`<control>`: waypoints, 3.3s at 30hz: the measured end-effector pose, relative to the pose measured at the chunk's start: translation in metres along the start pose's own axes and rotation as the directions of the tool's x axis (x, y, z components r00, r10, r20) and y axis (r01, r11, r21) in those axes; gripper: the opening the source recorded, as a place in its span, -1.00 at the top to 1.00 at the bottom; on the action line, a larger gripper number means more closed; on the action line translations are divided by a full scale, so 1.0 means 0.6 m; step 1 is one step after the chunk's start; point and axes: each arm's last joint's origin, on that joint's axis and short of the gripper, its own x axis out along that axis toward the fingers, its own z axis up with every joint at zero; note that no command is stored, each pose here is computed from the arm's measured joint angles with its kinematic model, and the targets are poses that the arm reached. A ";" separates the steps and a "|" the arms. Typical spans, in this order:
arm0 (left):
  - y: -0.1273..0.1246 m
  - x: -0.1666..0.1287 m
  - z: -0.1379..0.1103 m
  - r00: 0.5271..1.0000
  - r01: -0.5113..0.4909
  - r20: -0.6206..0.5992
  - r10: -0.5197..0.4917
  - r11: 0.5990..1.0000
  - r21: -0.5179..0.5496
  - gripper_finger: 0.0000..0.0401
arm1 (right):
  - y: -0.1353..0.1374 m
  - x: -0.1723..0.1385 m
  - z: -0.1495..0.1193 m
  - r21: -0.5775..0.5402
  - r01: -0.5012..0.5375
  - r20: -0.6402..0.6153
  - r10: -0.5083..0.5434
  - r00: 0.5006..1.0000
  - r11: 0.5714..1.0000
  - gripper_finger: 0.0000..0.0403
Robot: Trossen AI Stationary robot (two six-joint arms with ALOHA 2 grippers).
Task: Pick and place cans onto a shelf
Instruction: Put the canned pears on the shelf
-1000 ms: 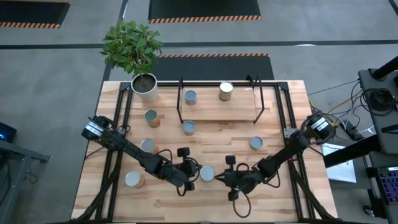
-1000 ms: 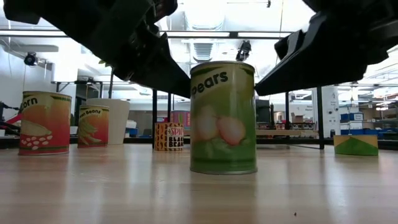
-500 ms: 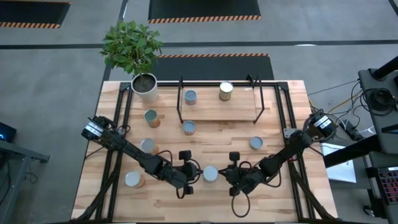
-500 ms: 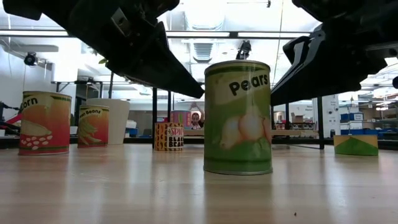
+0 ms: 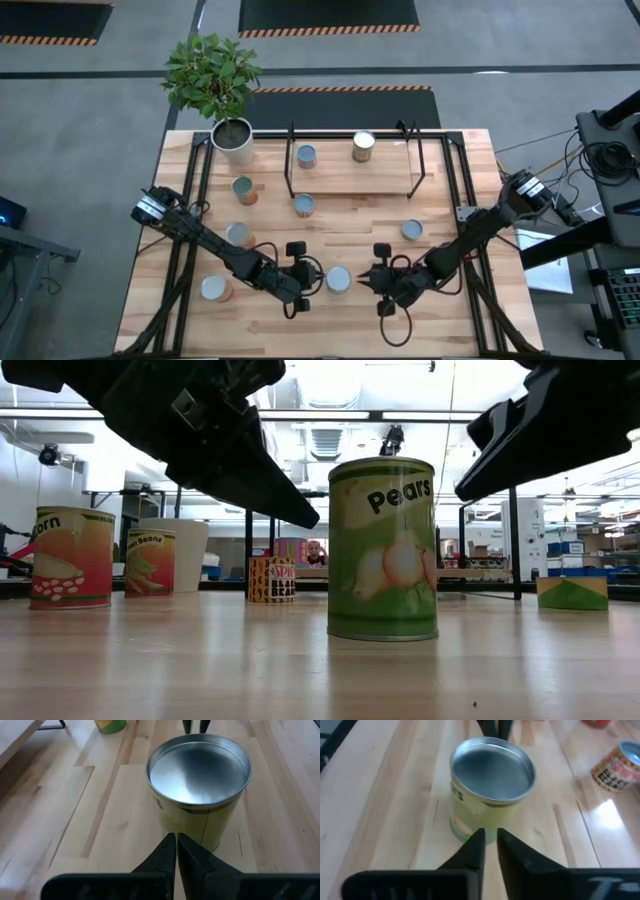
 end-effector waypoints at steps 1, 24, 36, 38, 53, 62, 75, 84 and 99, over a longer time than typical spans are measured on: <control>0.000 0.000 0.000 1.000 0.001 0.000 -0.001 1.000 0.000 1.00 | -0.001 -0.002 -0.001 0.013 0.004 -0.008 -0.004 1.000 1.000 0.68; -0.001 0.000 0.002 1.000 0.008 0.012 -0.008 1.000 -0.008 1.00 | 0.001 0.086 -0.011 0.054 -0.026 0.113 0.020 0.993 0.998 -0.77; -0.001 0.000 0.004 1.000 0.011 0.019 -0.011 1.000 -0.013 1.00 | 0.000 0.088 -0.006 0.038 -0.031 0.140 0.026 0.990 0.999 -0.37; -0.003 -0.001 0.003 1.000 0.014 0.020 -0.013 1.000 -0.012 1.00 | 0.000 0.088 -0.006 0.036 -0.034 0.140 0.028 0.990 0.999 -0.33; 0.007 -0.124 0.093 0.966 0.025 0.234 -0.108 0.943 0.333 1.00 | -0.091 -0.029 0.057 -0.062 0.043 0.092 -0.037 0.995 0.997 -0.38; 0.051 -0.217 0.147 0.916 -0.054 0.380 -0.127 0.900 0.433 1.00 | -0.213 -0.083 0.066 -0.063 0.210 0.120 -0.202 0.972 0.976 -0.39; 0.098 -0.292 0.164 0.895 -0.085 0.429 -0.127 0.893 0.442 1.00 | -0.346 -0.091 -0.001 0.104 0.370 0.073 -0.378 0.923 0.923 -0.39; 0.100 -0.291 0.159 0.908 -0.094 0.406 -0.107 0.890 0.446 1.00 | -0.389 -0.070 -0.029 0.190 0.405 0.140 -0.433 0.891 0.895 -0.39; 0.101 -0.290 0.159 0.911 -0.128 0.406 -0.073 0.886 0.446 1.00 | -0.397 -0.020 -0.043 0.163 0.410 0.063 -0.424 0.903 0.898 -0.40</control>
